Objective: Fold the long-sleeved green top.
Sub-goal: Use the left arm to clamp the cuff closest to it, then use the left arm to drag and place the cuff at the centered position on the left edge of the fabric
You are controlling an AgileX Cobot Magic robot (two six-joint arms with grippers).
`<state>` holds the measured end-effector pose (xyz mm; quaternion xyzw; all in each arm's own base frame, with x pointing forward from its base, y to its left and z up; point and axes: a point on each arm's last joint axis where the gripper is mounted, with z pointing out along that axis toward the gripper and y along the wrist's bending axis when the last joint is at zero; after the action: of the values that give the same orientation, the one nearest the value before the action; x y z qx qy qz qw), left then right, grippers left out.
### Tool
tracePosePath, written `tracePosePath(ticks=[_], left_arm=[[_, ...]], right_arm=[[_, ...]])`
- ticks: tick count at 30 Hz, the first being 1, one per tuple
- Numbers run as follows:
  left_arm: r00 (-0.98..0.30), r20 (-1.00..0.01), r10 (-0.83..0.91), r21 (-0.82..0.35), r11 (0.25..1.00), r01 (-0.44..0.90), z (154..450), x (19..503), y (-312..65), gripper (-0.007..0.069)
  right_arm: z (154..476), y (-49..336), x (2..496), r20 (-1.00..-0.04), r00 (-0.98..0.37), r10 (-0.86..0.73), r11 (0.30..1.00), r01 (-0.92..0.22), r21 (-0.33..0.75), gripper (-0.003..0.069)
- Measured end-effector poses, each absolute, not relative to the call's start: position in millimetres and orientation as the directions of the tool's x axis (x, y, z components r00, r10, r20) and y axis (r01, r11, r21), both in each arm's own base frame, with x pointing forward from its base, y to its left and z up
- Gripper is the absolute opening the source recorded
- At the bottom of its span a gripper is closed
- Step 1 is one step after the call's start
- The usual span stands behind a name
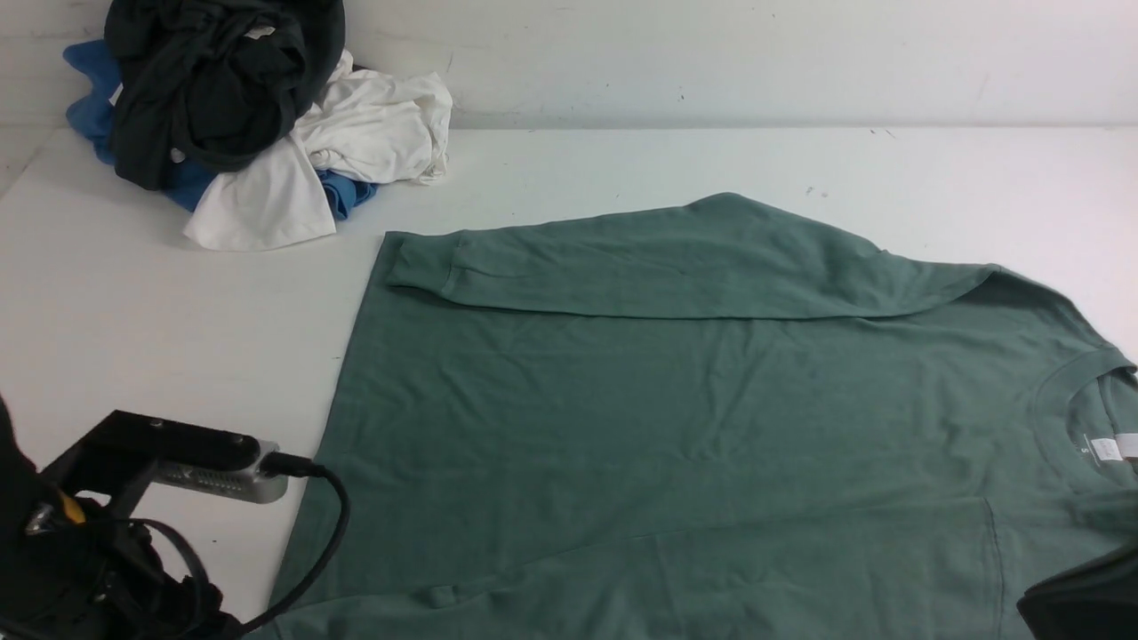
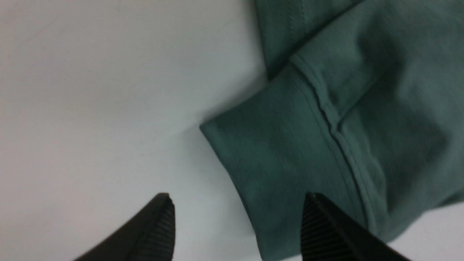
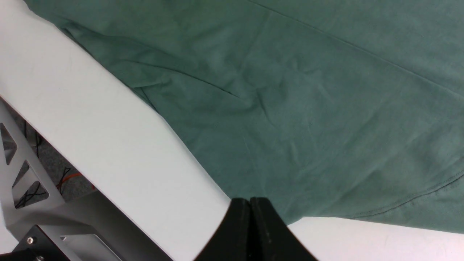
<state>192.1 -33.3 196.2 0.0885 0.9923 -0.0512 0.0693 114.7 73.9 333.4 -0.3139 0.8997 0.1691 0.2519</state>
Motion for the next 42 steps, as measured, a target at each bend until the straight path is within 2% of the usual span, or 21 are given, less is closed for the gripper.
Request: tracePosePath(ticks=[4,9,16,20,25,27,30,35,39,42], left_arm=[[-0.984,-0.091,0.153,-0.091,0.983,0.161,176,203,-34,0.0419],[-0.987,-0.080,0.138,-0.088,0.986,0.144,157,214,-35,0.0339],[-0.989,-0.072,0.132,-0.089,0.986,0.138,151,217,-36,0.0202],[-0.990,-0.067,0.127,-0.094,0.987,0.133,150,218,-36,0.0162],[-0.990,-0.074,0.121,-0.099,0.987,0.128,152,218,-37,0.0063],[-0.988,-0.093,0.123,-0.097,0.986,0.132,156,217,-37,0.0030],[-0.982,-0.140,0.127,-0.095,0.985,0.141,169,214,-36,0.0023],[-0.964,-0.225,0.143,-0.100,0.981,0.169,211,210,-37,0.0023],[-0.947,-0.268,0.175,-0.098,0.973,0.208,242,213,-38,0.0023],[-0.931,-0.300,0.210,-0.089,0.965,0.246,265,220,-39,0.0023]], right_arm=[[333,74,115,-0.559,-0.675,-0.481,0.746,-0.650,0.143,-0.0015],[333,73,115,-0.559,-0.674,-0.483,0.746,-0.651,0.140,-0.0015],[333,73,115,-0.558,-0.674,-0.485,0.747,-0.651,0.137,-0.0015],[333,73,115,-0.557,-0.673,-0.485,0.747,-0.651,0.135,-0.0015],[333,73,115,-0.557,-0.673,-0.487,0.748,-0.651,0.133,-0.0015],[333,73,115,-0.556,-0.673,-0.487,0.748,-0.651,0.131,-0.0015],[333,73,115,-0.556,-0.673,-0.487,0.748,-0.650,0.132,-0.0015],[331,70,117,-0.541,-0.682,-0.493,0.763,-0.637,0.109,-0.0015],[326,67,128,-0.508,-0.720,-0.472,0.811,-0.581,0.071,-0.0015],[319,64,145,-0.489,-0.760,-0.428,0.866,-0.499,0.017,-0.0015]])
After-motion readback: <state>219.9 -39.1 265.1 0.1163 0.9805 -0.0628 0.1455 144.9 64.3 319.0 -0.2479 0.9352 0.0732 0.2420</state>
